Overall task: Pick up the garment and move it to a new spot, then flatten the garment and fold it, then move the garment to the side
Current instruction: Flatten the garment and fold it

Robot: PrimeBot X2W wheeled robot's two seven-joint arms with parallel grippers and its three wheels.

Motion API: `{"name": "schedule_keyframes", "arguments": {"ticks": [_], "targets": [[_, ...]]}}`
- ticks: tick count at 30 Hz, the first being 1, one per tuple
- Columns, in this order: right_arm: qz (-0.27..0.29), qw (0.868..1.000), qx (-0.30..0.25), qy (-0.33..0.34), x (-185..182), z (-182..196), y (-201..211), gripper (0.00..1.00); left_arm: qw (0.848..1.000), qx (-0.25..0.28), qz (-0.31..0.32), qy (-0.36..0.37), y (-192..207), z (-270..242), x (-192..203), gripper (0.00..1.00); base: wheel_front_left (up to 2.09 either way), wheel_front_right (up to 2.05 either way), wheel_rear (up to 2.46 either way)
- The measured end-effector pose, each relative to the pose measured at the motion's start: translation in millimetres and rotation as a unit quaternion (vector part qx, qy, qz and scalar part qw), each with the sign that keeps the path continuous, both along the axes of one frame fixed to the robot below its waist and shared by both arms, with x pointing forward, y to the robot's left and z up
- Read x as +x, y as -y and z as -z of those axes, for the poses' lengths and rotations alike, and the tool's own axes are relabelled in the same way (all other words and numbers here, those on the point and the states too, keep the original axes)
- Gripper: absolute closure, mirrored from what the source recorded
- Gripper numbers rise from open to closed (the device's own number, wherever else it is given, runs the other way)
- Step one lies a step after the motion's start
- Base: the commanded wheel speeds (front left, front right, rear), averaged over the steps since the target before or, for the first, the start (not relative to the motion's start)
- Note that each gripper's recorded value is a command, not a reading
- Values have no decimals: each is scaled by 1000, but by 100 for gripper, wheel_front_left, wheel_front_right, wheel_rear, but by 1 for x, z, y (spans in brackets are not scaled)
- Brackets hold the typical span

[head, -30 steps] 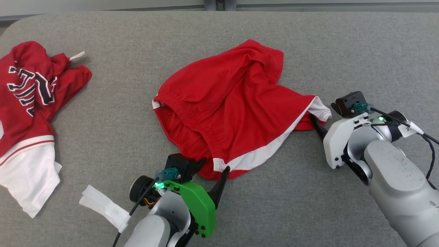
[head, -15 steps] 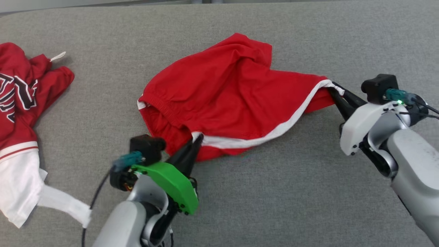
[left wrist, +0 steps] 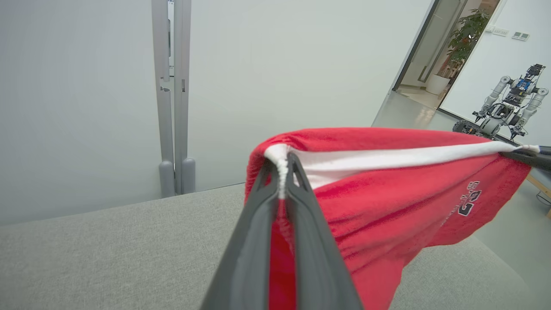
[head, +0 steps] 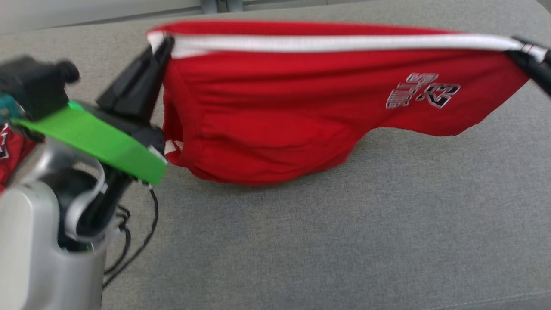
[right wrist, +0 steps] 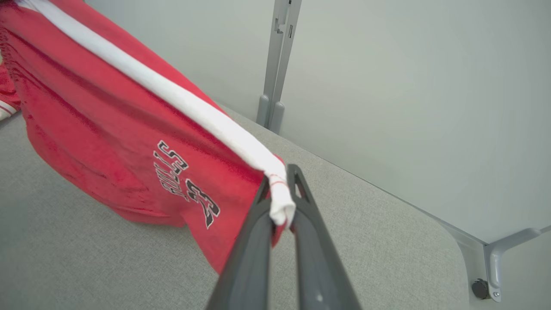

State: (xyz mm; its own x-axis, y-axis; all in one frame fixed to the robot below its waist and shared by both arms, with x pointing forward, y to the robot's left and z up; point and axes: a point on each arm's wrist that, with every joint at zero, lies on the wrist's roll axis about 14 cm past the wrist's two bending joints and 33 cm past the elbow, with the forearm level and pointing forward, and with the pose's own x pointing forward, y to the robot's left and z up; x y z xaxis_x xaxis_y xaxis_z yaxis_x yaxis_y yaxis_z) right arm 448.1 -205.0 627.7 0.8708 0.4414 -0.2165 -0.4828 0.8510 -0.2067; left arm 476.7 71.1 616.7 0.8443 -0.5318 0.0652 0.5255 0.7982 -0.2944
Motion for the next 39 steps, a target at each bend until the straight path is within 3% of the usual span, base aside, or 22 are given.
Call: {"name": "schedule_keyframes", "arguments": {"ticks": [6, 11, 18, 21, 24, 27, 31, 35, 39], "targets": [[18, 997, -43, 63, 46, -59, 9, 100, 999, 11, 17, 47, 13, -51, 74, 100, 0, 0, 0], [32, 991, -59, 119, 125, -75, -14, 100, 995, -6, -36, 97, 7, -75, 151, 100, 0, 0, 0], [47, 963, -40, 261, 224, -97, -47, 100, 977, -36, -102, 182, -10, -75, 218, 100, 0, 0, 0], [31, 957, -30, 288, 247, -79, -64, 100, 971, -33, -109, 209, -11, -64, 233, 100, 0, 0, 0], [11, 960, -35, 278, 262, -30, -74, 100, 973, -33, -118, 198, -17, -28, 243, 100, 0, 0, 0], [-17, 968, -45, 247, 261, 34, -81, 100, 983, -36, -98, 149, -6, 26, 237, 100, 0, 0, 0], [-40, 982, -48, 176, 230, 119, -77, 100, 996, -33, -70, 54, 1, 115, 197, 100, 0, 0, 0], [-47, 987, -46, 148, 188, 146, -63, 100, 997, -32, -61, 16, -9, 146, 148, 100, 0, 0, 0], [-81, 989, -31, 119, 122, 161, -70, 100, 997, -39, -58, -24, -11, 169, 82, 100, 0, 0, 0]]}}
